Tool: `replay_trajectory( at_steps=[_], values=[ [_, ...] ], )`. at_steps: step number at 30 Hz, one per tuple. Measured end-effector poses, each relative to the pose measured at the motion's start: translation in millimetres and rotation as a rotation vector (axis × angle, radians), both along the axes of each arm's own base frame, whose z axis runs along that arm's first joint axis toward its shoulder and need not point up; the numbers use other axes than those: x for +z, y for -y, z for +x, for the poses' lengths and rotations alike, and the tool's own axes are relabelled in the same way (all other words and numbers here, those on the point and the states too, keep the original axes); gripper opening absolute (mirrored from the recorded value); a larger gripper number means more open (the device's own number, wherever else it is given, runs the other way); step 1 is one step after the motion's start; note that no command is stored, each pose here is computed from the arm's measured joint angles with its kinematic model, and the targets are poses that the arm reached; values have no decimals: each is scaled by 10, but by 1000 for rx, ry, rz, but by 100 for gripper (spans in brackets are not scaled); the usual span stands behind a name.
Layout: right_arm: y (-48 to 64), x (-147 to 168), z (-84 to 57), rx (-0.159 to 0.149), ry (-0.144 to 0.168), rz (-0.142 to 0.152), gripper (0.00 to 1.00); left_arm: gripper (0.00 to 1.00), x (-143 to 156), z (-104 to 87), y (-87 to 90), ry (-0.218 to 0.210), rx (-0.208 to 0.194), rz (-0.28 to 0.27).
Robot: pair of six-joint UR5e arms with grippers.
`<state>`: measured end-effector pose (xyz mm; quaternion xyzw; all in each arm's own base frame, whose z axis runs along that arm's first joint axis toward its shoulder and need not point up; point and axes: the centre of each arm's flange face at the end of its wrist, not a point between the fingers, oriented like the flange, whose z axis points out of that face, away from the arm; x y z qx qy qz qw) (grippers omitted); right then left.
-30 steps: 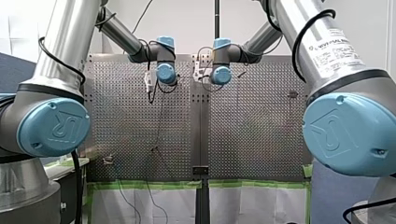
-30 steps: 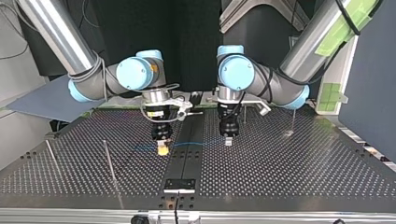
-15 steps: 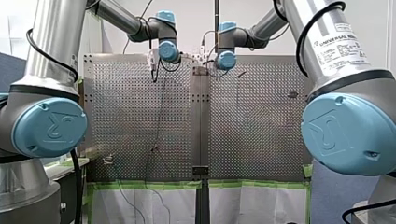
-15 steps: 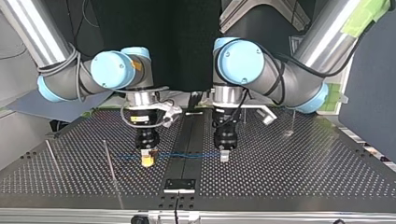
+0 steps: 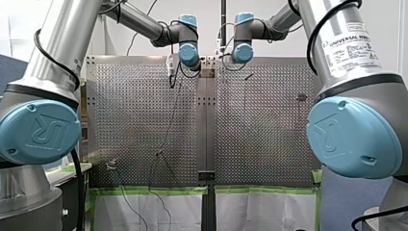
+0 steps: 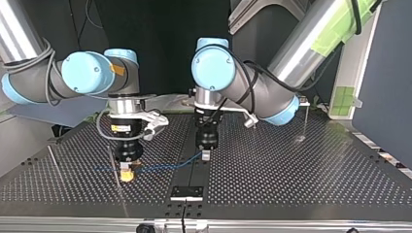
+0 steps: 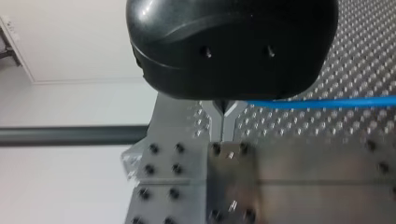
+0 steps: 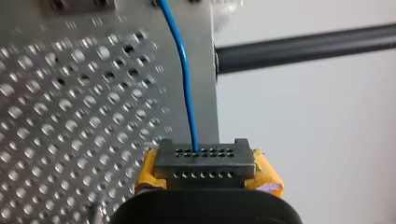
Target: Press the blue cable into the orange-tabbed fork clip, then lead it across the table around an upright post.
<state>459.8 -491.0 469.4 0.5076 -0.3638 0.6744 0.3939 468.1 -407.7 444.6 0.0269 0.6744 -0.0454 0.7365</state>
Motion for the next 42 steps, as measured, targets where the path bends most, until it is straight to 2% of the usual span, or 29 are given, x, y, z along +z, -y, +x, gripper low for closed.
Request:
replay_trajectory(
  at_steps=[5, 14, 25, 31, 37, 42],
  values=[
    [59, 14, -114, -25, -8, 11, 0, 0, 66, 18, 131, 5, -8, -10],
    [205, 7, -337, -74, -23, 31, 0, 0, 403, 72, 258, 54, -29, -77],
    [390, 19, -617, -126, -31, 42, 0, 0, 245, 103, 660, 2, -86, -65],
    [462, 49, -779, -153, -37, 51, 0, 0, 181, 217, 847, 3, -108, -79],
    [469, 187, -954, -176, -34, 46, 0, 0, 175, 273, 999, -2, -131, -92],
    [502, 226, -1062, -183, -38, 49, 0, 0, 190, 294, 1126, 0, -153, -111]
  ],
)
